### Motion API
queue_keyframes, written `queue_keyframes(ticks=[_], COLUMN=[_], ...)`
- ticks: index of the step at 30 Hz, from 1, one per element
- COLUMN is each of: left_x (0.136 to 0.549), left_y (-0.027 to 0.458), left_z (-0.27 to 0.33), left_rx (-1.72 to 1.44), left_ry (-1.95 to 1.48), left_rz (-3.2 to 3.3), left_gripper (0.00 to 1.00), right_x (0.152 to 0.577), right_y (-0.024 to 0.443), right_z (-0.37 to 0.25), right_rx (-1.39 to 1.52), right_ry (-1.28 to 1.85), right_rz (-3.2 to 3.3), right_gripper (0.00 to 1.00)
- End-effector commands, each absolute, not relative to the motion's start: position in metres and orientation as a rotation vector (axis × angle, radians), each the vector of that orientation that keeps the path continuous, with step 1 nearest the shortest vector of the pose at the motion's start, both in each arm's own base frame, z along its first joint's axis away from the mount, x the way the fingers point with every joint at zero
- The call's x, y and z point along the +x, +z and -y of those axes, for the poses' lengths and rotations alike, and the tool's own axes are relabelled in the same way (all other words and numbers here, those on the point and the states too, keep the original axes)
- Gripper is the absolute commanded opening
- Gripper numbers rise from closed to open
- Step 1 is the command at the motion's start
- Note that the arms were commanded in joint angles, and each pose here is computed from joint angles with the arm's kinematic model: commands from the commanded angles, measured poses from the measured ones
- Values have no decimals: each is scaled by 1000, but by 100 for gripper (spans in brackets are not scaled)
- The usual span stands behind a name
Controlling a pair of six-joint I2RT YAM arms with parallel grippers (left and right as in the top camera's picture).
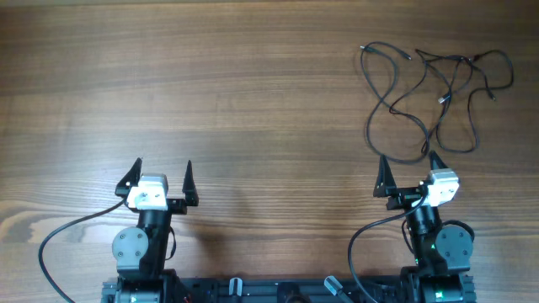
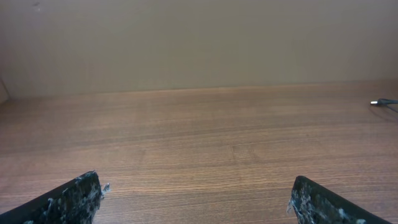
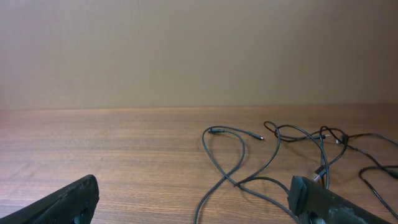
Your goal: Untangle cables
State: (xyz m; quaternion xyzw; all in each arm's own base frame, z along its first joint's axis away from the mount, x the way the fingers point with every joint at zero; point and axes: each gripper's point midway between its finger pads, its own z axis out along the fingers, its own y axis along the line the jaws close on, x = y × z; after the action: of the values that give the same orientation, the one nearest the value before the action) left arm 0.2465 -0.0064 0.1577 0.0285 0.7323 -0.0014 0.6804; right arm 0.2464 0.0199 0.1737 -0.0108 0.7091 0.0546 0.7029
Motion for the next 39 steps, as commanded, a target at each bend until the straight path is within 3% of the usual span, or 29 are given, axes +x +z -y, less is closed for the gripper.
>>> queue_keyframes(ticks=[1, 39], left_x=[246, 246], left_y=[156, 156], left_z=[5, 5], left_rx=[70, 70], left_ry=[17, 17], left_rz=[-1645, -1646], left_gripper=[100, 100], right_x=[246, 246], right_y=[176, 176], right_z=[-16, -16], right_rx=[-15, -15], right_ry=[98, 98], right_rz=[-1568, -1568], right_gripper=[100, 100])
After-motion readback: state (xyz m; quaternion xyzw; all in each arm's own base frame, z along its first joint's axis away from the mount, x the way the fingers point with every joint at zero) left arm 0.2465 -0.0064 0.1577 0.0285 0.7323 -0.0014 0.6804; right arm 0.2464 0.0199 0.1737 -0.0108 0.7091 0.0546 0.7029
